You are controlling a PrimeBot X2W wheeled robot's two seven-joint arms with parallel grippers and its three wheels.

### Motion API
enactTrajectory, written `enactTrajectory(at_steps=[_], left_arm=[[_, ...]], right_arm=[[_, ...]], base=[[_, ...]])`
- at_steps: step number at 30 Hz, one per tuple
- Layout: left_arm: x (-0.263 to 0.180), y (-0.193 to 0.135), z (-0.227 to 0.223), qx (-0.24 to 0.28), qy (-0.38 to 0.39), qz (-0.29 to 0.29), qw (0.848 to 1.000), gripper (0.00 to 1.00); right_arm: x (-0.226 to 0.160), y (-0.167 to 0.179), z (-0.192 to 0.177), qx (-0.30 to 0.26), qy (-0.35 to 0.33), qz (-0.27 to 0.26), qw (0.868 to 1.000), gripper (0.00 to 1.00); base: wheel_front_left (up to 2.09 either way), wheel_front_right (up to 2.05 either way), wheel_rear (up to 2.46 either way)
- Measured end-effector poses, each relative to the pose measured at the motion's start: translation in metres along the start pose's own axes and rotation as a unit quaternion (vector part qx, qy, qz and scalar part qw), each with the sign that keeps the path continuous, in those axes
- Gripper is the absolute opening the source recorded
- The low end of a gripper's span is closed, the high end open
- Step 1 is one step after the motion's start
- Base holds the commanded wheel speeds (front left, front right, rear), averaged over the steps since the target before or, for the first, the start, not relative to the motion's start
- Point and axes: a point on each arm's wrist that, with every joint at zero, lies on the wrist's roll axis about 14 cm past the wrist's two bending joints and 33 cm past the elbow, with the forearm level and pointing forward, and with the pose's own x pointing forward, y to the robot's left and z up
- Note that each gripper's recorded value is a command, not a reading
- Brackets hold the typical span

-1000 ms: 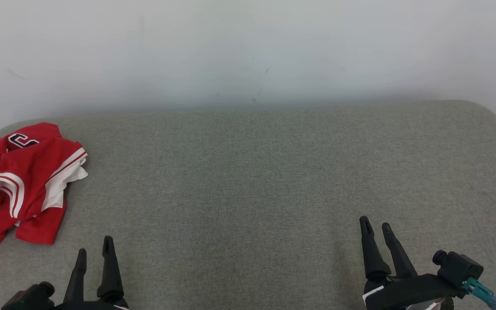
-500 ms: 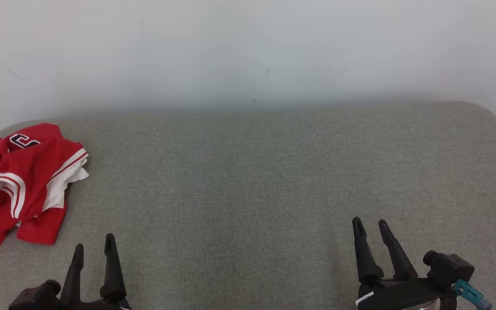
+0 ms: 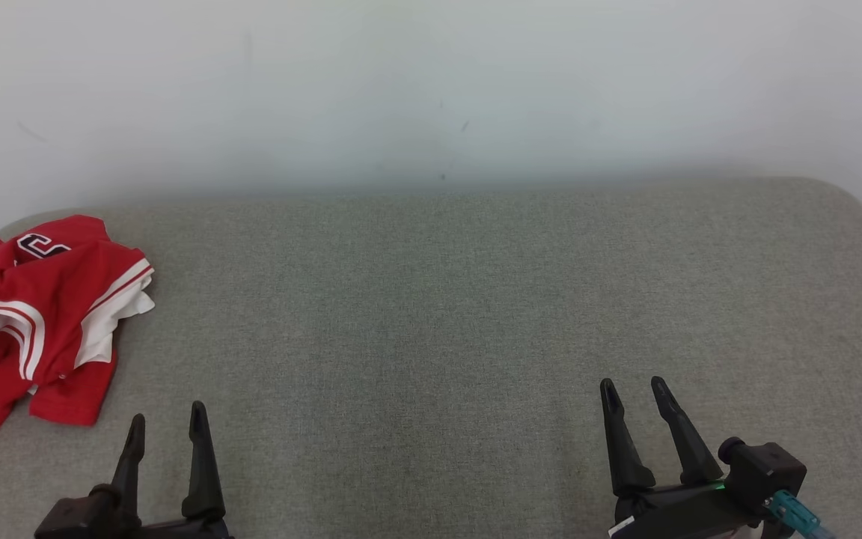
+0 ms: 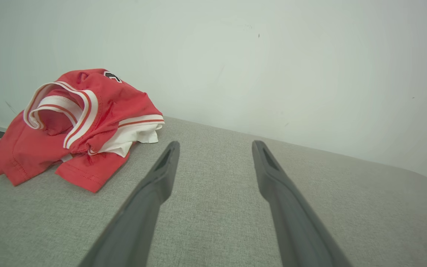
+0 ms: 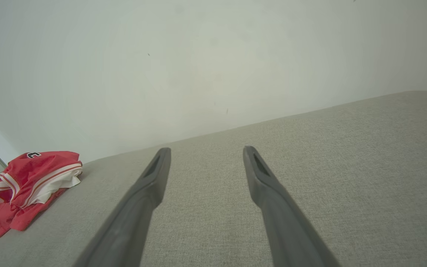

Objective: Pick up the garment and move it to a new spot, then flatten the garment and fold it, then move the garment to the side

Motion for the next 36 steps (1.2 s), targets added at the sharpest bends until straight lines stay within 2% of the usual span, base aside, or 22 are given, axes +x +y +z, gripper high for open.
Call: enactTrajectory(at_steps=[22,36], left_arm=[[-0.006,0.004,0.002,0.094,-0.01,-0.014,0.995,1.0],[-0.008,0.003,0.006,0.141,-0.021,-0.02,0.99,1.0]], right_arm=[[-0.003,0.005,0.003,-0.095,-0.012,0.019,0.995,1.0],[-0.005,-0.016,0.006,-0.121,-0.017,-0.009,0.993,1.0]], base=[[0.0,0.0,0.0],[0.0,0.0,0.0]])
